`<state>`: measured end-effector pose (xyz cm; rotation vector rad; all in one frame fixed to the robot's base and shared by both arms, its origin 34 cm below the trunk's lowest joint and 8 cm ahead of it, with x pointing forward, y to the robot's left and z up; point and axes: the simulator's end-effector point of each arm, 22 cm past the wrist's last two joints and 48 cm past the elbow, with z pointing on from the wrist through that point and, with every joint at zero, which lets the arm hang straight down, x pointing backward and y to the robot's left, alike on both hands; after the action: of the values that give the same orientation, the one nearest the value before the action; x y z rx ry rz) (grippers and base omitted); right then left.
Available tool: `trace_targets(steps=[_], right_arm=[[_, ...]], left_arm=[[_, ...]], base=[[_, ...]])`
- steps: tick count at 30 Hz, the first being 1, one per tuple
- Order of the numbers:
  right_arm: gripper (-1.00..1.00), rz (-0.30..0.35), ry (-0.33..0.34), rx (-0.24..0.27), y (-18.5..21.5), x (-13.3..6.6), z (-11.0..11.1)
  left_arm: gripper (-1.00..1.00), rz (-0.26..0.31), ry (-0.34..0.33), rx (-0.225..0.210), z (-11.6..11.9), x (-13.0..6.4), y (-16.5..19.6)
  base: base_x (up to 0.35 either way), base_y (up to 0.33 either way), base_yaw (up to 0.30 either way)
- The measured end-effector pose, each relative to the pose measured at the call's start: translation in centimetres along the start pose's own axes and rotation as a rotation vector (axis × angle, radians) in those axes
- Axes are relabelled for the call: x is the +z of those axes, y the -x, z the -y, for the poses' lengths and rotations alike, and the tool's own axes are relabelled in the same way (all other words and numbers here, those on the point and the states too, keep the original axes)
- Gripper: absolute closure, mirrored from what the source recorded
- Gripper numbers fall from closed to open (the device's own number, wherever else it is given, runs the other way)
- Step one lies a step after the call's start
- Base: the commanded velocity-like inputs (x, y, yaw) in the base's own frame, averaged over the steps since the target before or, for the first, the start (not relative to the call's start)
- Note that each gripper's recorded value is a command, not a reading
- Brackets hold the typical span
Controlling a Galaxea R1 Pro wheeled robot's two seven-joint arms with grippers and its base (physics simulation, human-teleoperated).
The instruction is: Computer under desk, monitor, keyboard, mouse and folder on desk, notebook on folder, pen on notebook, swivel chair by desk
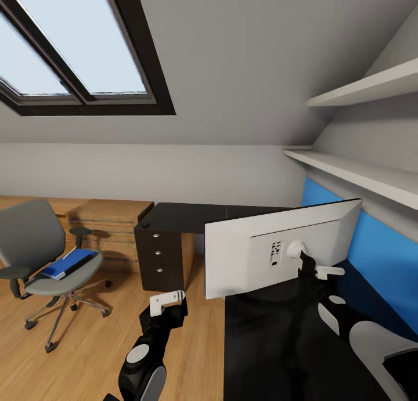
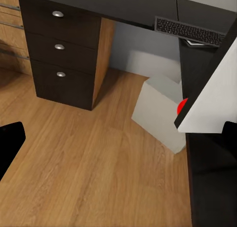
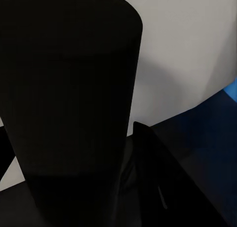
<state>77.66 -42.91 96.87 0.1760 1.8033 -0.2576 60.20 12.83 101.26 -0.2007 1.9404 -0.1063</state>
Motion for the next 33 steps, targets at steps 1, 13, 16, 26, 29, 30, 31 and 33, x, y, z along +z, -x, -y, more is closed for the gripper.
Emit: trace_targets(steps=[1,13,16,26,29,30,31,33], right_arm=[[1.00,0.000,0.000,0.000,0.0,0.0,0.0],[1.00,0.001,0.004,-0.003,0.0,0.0,-0.1],[1.00,0.002,0.035,-0.005,0.1,0.0,-0.7],[1.00,0.003,0.074,-0.019,0.1,-0.1,-1.6],[1.00,0.004,0.075,-0.019,0.2,0.0,-1.7],[1.00,0.004,0.075,-0.020,0.2,0.0,-1.7],[1.00,0.004,0.076,-0.020,0.2,0.0,-1.7],[1.00,0.004,0.076,-0.020,0.2,0.0,-1.7]], left_arm=[[-1.00,0.000,0.000,0.000,0.0,0.0,0.0],[-1.00,0.001,0.001,0.000,0.0,0.0,0.0],[-1.00,0.000,0.002,0.000,-0.1,0.0,0.0],[-1.00,0.001,0.002,0.000,-0.1,0.0,0.0],[-1.00,0.001,0.002,0.000,-0.1,0.0,0.0],[-1.00,0.001,0.002,0.000,-0.1,0.0,0.0],[-1.00,0.001,0.002,0.000,-0.1,0.0,0.0],[-1.00,0.001,0.002,0.000,-0.1,0.0,0.0]], base=[[0.000,0.000,0.000],[0.036,-0.059,0.000],[0.010,-0.014,0.000],[0.000,-0.031,0.000],[0.000,-0.055,0.000],[0.000,-0.024,0.000],[0.000,-0.015,0.000],[0.000,-0.006,0.000]])
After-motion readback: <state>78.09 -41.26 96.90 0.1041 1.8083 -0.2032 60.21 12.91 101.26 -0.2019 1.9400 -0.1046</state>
